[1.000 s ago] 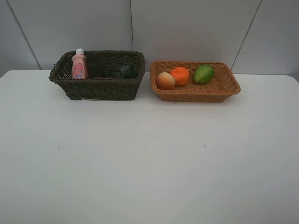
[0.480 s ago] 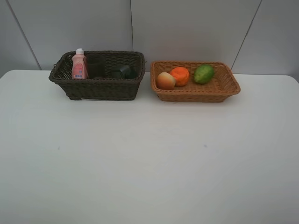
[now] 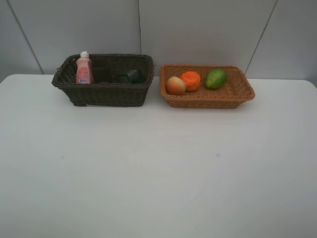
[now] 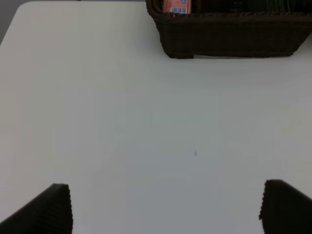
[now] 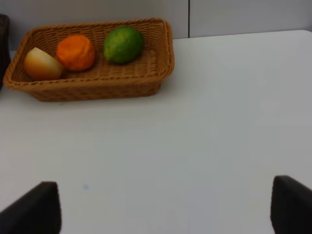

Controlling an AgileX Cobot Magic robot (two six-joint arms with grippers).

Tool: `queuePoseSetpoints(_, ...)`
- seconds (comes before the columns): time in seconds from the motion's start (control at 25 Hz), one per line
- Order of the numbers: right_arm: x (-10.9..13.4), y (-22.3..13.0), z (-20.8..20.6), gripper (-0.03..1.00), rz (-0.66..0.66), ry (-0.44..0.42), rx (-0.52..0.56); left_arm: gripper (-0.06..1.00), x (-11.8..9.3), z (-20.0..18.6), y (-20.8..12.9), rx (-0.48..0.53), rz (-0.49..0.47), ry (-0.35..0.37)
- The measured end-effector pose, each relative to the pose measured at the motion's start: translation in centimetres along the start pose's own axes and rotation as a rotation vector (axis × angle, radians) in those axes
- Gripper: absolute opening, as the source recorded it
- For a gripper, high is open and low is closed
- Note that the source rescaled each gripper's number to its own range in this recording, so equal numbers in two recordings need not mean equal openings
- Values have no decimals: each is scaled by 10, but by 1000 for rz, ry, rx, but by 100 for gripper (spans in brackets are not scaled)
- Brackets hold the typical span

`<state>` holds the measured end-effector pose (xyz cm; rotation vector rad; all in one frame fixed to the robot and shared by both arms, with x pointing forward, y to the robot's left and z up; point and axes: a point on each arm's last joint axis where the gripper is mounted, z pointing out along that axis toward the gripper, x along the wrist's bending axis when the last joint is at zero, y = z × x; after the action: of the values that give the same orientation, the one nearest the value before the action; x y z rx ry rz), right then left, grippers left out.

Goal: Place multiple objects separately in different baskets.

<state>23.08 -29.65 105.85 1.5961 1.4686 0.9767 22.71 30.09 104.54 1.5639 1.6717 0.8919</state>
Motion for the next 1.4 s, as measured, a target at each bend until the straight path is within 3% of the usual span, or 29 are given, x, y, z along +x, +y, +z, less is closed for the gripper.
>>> queuePoseSetpoints(1.4,0,0,0,100,0,0,0,100,0,0,0,2,-2,0)
